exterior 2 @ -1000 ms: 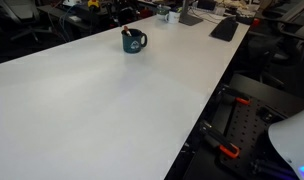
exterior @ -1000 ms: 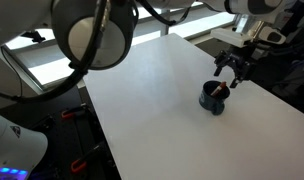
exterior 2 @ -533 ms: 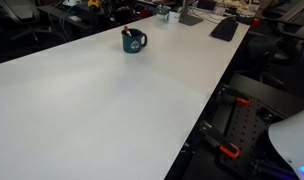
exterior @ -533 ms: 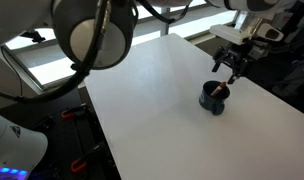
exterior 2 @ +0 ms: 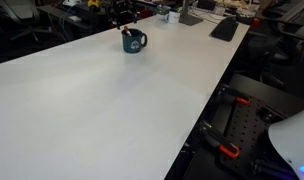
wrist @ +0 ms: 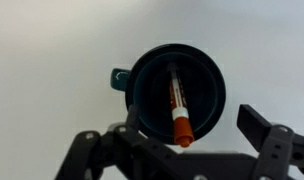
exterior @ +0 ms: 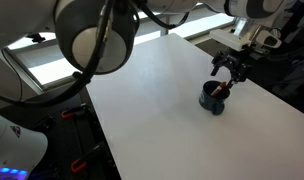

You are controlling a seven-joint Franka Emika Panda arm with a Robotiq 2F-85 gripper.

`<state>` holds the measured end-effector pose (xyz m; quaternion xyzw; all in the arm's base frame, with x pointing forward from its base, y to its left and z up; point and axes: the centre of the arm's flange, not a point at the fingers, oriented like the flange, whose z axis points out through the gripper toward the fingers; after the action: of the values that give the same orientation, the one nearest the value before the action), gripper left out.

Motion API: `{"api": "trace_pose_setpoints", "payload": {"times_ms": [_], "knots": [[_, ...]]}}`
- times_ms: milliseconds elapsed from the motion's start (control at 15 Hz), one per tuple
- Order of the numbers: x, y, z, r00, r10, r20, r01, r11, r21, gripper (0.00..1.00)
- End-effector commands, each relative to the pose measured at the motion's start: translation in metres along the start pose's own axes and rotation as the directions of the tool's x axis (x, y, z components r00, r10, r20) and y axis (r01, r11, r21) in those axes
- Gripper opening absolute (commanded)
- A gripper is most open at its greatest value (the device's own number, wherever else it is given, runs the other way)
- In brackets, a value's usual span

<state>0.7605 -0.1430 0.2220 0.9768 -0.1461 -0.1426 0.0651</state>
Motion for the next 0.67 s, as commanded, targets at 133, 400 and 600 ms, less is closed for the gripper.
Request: {"api": "trace_pose_setpoints", "payload": {"times_ms": [133,400,600], "knots": [[0.026,0.008,-0.006,1.0,0.009,0.007,-0.009,1.0,0.013,1.0],[0.025,0.011,-0.001,1.0,0.006,0.009,-0.007,1.0,0.021,0.72],[0.025,0.01,0.007,1.0,0.002,0.018,-0.002,1.0,0.028,0.49]]}}
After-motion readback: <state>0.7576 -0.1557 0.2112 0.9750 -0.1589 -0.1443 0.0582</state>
